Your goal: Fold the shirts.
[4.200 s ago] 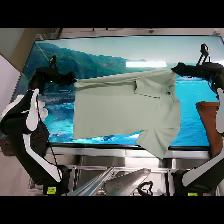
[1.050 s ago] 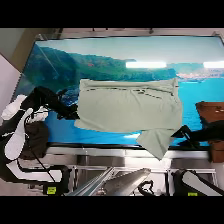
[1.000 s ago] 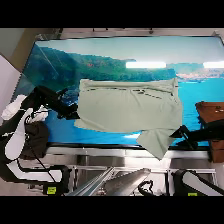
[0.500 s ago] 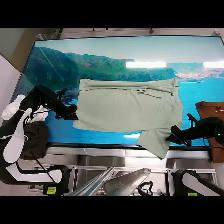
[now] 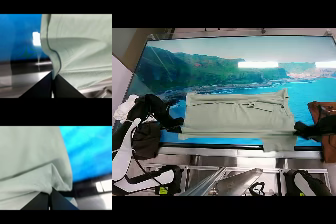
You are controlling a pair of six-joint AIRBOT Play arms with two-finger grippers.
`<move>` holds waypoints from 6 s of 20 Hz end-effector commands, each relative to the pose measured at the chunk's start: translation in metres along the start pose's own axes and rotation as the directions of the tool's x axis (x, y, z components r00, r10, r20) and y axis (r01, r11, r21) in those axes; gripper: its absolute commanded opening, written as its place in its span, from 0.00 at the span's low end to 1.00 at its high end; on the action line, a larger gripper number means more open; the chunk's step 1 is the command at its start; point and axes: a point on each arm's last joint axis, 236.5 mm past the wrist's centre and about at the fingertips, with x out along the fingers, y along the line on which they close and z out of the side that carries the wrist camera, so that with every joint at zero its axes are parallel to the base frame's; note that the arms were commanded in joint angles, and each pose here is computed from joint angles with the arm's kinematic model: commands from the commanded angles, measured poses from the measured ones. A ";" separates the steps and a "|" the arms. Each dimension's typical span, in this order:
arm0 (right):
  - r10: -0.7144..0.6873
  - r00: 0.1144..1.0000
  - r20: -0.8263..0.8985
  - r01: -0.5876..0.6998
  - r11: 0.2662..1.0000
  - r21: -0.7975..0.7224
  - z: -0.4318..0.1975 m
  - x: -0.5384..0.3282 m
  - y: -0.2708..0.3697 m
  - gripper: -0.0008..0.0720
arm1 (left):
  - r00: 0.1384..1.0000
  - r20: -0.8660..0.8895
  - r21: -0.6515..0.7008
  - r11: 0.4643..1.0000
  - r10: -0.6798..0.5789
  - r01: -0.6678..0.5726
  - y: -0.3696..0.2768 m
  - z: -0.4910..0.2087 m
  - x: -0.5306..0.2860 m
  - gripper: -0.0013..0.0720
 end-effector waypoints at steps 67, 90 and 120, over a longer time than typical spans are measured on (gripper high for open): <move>0.557 0.827 -0.079 -0.497 0.658 -0.566 0.122 -0.157 0.237 0.03 | 0.841 0.257 0.634 0.740 -0.477 0.226 -0.407 0.151 -0.040 0.05; 0.399 0.916 0.033 -0.344 0.827 -0.445 0.153 -0.027 0.301 0.93 | 0.134 0.889 0.444 0.896 -0.437 -0.022 -0.164 -0.032 -0.435 0.05; 0.494 0.783 0.377 -0.434 0.869 -0.238 0.226 -0.190 0.154 0.03 | 0.355 0.728 0.636 0.772 -0.587 -0.028 -0.250 -0.007 -0.390 0.05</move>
